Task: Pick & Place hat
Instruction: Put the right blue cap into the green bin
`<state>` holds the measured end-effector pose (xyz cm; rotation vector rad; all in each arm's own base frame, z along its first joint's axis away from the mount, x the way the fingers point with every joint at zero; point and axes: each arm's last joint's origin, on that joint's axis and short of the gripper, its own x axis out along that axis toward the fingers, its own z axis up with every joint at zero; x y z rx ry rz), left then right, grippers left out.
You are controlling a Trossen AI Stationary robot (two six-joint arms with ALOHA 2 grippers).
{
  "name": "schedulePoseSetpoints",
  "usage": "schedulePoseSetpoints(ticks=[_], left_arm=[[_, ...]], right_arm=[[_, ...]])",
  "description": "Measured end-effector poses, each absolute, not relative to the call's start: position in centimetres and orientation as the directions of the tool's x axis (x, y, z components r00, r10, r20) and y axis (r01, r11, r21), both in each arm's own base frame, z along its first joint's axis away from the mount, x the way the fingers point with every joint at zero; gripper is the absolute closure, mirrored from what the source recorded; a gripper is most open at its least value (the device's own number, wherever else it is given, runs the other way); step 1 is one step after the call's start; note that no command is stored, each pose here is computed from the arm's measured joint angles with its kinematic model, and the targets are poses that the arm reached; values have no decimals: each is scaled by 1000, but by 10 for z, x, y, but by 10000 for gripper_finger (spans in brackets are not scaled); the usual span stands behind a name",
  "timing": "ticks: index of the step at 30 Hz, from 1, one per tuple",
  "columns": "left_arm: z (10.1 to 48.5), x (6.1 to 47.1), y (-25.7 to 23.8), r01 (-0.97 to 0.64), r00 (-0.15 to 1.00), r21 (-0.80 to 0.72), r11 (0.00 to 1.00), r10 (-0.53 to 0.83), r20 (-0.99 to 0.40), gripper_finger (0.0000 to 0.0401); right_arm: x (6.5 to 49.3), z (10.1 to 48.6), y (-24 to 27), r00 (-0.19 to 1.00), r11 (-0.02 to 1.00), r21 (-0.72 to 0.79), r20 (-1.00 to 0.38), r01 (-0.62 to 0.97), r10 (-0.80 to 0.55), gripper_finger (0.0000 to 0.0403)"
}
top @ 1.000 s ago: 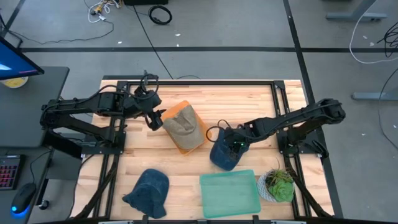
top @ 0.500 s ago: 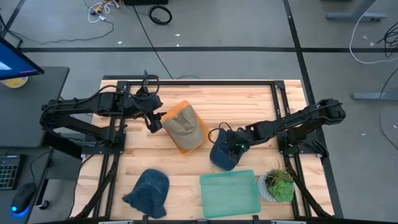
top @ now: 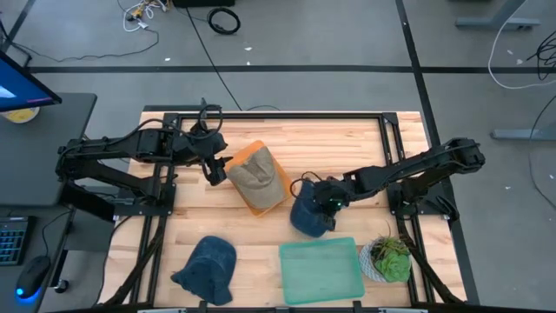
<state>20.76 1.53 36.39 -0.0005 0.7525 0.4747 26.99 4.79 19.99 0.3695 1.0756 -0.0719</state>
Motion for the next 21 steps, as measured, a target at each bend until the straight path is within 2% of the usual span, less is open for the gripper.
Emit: schedulePoseSetpoints(ticks=[7,14,18,21], left_arm=[[364,208,15,-415,629,167,894,414,-657,195],[364,207,15,-415,629,167,894,415,-658,195],[364,207,15,-415,629,168,894,415,-658,195],[364,207,15,-414,629,168,895,415,-658,195]], right_arm=[[276,258,49,519,987,158,-845,16,126,399],[280,302,51,561,983,39,-817,-182,136,400],[278,314,57,551,923,-39,-811,-383,194,401],[274,315,68,515,800,-89,-806,-594,292,401]])
